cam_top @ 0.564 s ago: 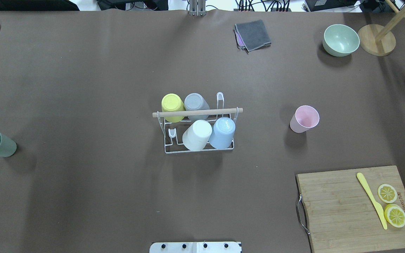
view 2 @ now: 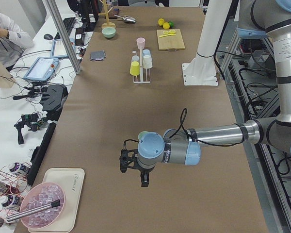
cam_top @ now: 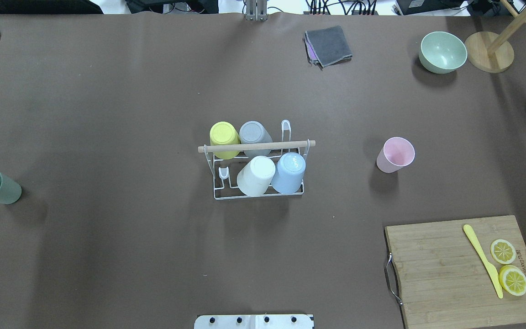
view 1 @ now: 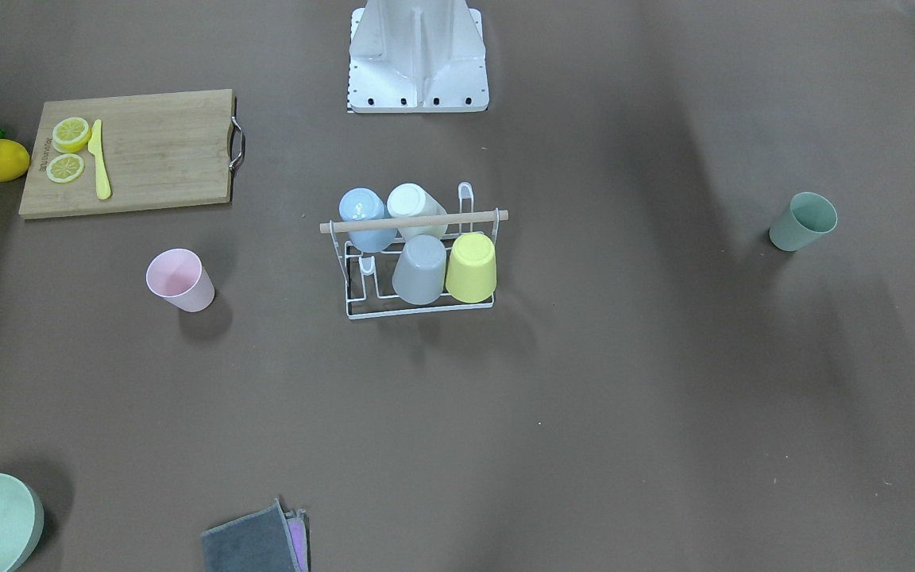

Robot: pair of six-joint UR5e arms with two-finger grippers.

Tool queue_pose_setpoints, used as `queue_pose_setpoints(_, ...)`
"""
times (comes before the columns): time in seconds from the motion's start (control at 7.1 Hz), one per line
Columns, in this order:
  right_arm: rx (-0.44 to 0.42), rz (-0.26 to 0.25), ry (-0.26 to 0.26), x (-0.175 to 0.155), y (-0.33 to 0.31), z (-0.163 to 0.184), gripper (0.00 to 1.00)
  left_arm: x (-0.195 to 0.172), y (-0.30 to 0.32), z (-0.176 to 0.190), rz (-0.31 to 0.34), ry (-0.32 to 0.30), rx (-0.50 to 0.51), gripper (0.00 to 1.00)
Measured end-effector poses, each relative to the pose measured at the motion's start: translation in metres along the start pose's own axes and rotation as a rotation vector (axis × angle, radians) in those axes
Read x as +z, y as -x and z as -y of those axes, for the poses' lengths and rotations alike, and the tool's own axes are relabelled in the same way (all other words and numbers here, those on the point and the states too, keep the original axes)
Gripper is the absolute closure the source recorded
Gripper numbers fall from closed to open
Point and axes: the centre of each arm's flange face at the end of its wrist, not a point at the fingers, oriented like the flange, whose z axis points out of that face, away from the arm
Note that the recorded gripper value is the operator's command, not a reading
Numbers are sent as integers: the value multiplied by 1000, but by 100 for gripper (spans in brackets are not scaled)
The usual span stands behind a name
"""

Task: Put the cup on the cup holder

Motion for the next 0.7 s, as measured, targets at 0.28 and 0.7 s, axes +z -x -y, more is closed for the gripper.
queue_pose_setpoints(0.28,0,2,-1,-1,0,0,0,0,0,0,1,0,0,2)
queue_pose_setpoints(0.7,-1,1,-1,0,0,0,0,-1,-1,4,2,-5,5,2)
